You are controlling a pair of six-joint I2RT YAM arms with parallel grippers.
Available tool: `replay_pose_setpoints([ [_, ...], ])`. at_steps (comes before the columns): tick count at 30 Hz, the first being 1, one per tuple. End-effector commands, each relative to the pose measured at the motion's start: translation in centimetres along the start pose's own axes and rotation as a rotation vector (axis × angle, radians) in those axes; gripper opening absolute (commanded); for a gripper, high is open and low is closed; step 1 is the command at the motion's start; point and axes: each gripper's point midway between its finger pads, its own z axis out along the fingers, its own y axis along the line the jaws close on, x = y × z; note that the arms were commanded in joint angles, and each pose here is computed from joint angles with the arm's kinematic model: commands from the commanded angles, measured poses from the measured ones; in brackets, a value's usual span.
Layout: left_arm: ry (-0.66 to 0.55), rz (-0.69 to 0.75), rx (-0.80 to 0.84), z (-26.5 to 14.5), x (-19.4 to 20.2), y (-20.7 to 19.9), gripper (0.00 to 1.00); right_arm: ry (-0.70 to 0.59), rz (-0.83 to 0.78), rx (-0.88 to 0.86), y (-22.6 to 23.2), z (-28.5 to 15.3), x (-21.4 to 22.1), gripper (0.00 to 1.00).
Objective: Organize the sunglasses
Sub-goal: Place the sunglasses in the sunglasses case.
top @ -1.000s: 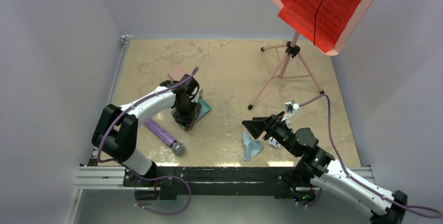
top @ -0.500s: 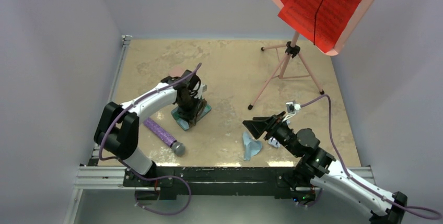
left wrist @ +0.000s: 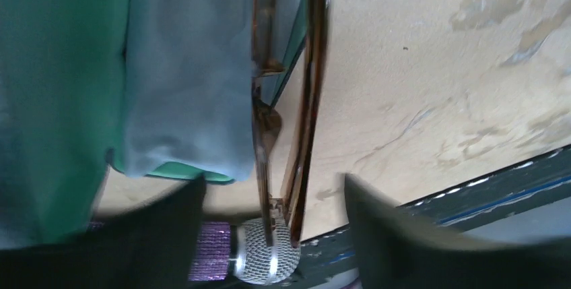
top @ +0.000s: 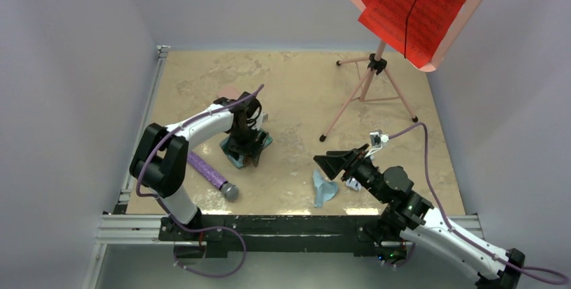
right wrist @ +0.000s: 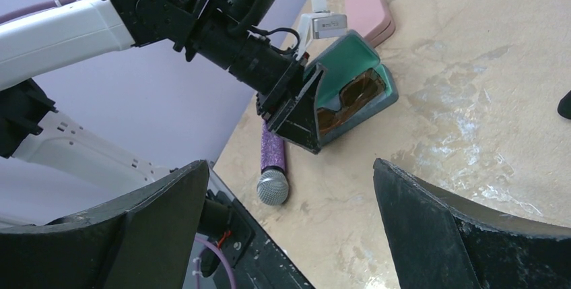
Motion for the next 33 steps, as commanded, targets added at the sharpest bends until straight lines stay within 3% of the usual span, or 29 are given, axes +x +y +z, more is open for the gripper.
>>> replay_pose_setpoints([
  [1, 0.006, -0.01, -0.04, -0.5, -0.1, 0.7, 0.99, -0.011, -0.014, -0.02, 0.6, 0.1, -0.5, 0.97],
  [11, -0.036, -0.016, -0.027, -1.4, -0.6, 0.3, 1.0, -0.006, -0.014, -0.028, 0.7, 0.2, -0.3, 0.97],
  [25, -0.214, -0.001, 0.065, -6.3, -0.8, -2.3, 1.0, 0.006, -0.016, -0.031, 0.7, 0.7, 0.0, 0.97],
  [29, -0.353, -0.007, 0.088, -9.4, -1.4, -3.2, 1.0, 0.019, -0.027, 0.006, 0.3, 1.4, 0.1, 0.97],
  [33, -0.603, -0.145, 0.03, -13.5, -2.7, -1.6, 1.0, 0.118, -0.028, 0.065, -0.3, 3.2, 1.8, 0.95],
])
